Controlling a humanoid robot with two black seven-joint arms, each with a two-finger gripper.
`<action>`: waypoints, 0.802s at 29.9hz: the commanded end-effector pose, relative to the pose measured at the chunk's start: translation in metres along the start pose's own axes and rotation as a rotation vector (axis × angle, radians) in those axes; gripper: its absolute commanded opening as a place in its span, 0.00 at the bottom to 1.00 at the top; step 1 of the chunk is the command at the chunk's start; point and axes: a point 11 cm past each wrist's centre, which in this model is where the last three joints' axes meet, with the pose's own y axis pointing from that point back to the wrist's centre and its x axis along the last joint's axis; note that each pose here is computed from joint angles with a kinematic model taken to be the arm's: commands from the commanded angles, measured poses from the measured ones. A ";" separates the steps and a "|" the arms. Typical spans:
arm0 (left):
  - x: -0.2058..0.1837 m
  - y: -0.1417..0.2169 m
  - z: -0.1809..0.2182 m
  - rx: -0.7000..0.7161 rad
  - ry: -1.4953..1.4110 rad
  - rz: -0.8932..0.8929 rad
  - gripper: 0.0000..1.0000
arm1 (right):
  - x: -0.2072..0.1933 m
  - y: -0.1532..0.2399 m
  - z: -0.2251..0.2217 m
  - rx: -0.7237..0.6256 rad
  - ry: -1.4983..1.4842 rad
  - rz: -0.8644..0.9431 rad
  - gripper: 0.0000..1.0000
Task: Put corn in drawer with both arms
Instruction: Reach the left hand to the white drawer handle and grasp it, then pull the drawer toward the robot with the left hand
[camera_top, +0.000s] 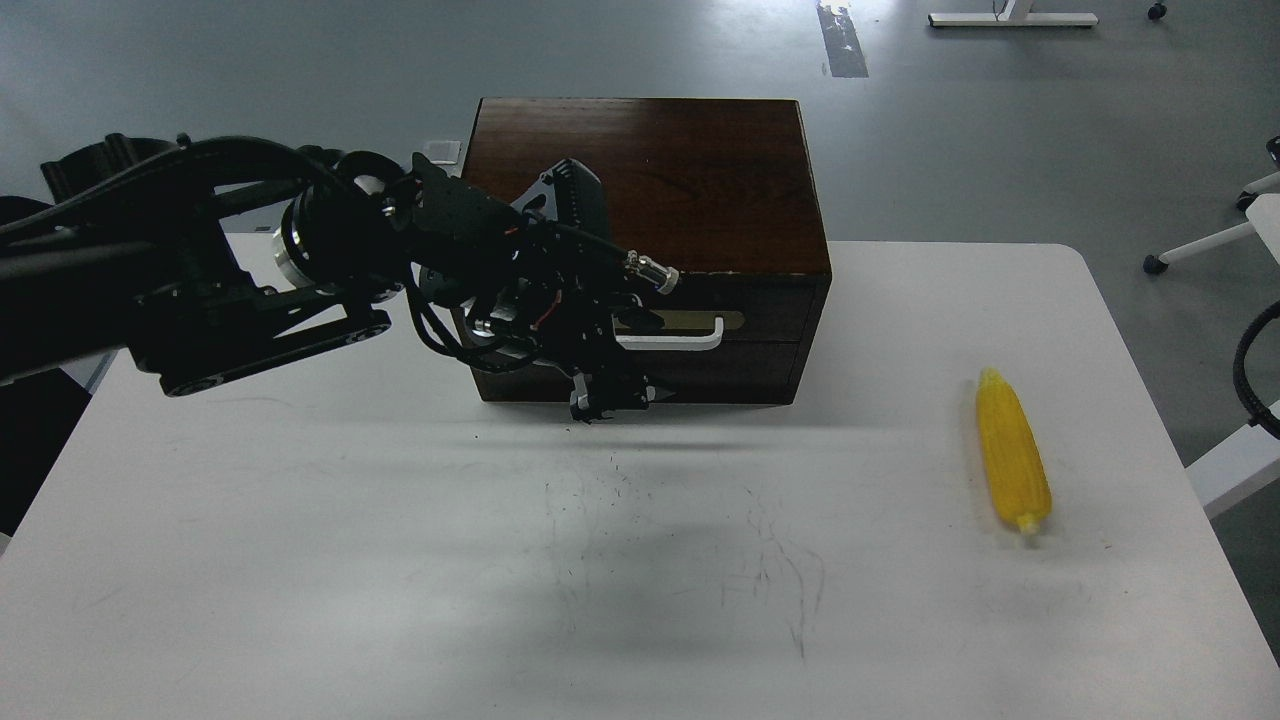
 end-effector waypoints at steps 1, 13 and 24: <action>-0.004 -0.004 -0.005 0.012 0.011 -0.012 0.63 | 0.001 0.001 0.000 -0.002 0.004 0.002 1.00; -0.027 -0.013 -0.012 0.038 -0.001 -0.099 0.63 | 0.002 0.001 -0.005 0.004 0.011 0.004 1.00; -0.034 -0.014 -0.018 0.052 0.019 -0.112 0.63 | 0.003 0.001 -0.004 0.002 0.010 0.005 1.00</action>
